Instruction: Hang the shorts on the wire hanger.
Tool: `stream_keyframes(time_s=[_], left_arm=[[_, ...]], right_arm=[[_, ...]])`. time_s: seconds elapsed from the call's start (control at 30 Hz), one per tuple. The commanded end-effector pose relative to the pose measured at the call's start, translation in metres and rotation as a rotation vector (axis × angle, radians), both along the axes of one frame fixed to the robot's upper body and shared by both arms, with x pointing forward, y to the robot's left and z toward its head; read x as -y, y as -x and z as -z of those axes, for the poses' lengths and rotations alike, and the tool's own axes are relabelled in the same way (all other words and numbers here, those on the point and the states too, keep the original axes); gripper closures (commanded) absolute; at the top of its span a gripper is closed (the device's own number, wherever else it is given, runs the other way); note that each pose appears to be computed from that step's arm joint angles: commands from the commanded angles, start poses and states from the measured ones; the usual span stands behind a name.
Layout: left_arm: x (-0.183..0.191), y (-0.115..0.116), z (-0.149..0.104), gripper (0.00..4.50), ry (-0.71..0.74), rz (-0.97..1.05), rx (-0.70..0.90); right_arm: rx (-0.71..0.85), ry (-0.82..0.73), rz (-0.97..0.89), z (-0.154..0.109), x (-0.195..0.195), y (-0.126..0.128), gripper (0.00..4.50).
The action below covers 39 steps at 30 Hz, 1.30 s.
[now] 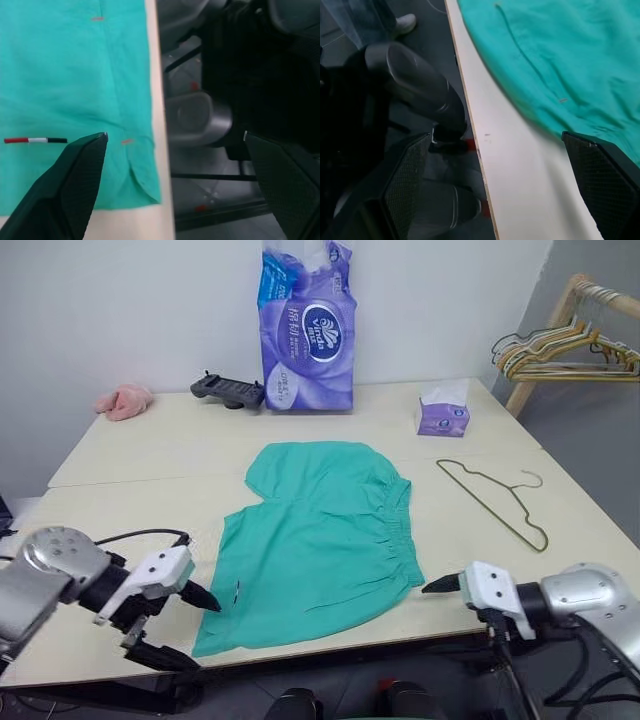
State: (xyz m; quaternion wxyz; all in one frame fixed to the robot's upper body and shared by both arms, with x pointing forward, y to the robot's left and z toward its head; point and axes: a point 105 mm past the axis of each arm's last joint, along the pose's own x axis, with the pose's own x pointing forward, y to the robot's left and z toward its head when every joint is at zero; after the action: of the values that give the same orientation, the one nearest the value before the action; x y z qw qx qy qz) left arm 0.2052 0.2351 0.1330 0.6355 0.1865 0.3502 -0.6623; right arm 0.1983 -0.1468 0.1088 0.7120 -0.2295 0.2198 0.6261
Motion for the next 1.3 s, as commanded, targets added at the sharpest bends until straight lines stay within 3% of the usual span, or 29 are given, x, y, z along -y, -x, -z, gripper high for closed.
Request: stream_keyframes(time_s=[0.03, 0.1, 0.17, 0.37, 0.57, 0.77, 1.0, 1.3], left_arm=[[0.008, -0.032, -0.028, 0.01, 0.106, -0.088, 0.075], [0.026, -0.077, -0.041, 0.01, 0.237, -0.227, 0.246], [0.050, -0.106, -0.050, 0.01, 0.340, -0.311, 0.384], [0.125, -0.135, -0.050, 0.01, 0.606, -0.417, 0.566], [0.173, -0.131, -0.031, 0.01, 0.658, -0.377, 0.564], [0.198, -0.129, -0.013, 0.01, 0.556, -0.237, 0.616], [0.247, -0.125, -0.014, 0.01, 0.592, -0.167, 0.612], [0.277, -0.123, -0.004, 0.01, 0.571, -0.164, 0.588]], right_arm=[[-0.007, -0.090, 0.068, -0.023, -0.005, -0.010, 0.00], [0.070, -0.198, 0.220, -0.038, -0.007, -0.040, 0.00], [0.155, -0.277, 0.382, -0.051, -0.005, -0.068, 0.00], [0.317, -0.339, 0.771, -0.062, 0.018, -0.112, 0.00], [0.383, -0.254, 1.036, -0.057, 0.058, -0.122, 0.00], [0.364, 0.019, 1.242, -0.038, 0.155, -0.114, 0.00], [0.255, 0.138, 1.234, -0.027, 0.200, -0.114, 0.00], [0.143, 0.191, 1.096, -0.016, 0.207, -0.142, 0.00]])
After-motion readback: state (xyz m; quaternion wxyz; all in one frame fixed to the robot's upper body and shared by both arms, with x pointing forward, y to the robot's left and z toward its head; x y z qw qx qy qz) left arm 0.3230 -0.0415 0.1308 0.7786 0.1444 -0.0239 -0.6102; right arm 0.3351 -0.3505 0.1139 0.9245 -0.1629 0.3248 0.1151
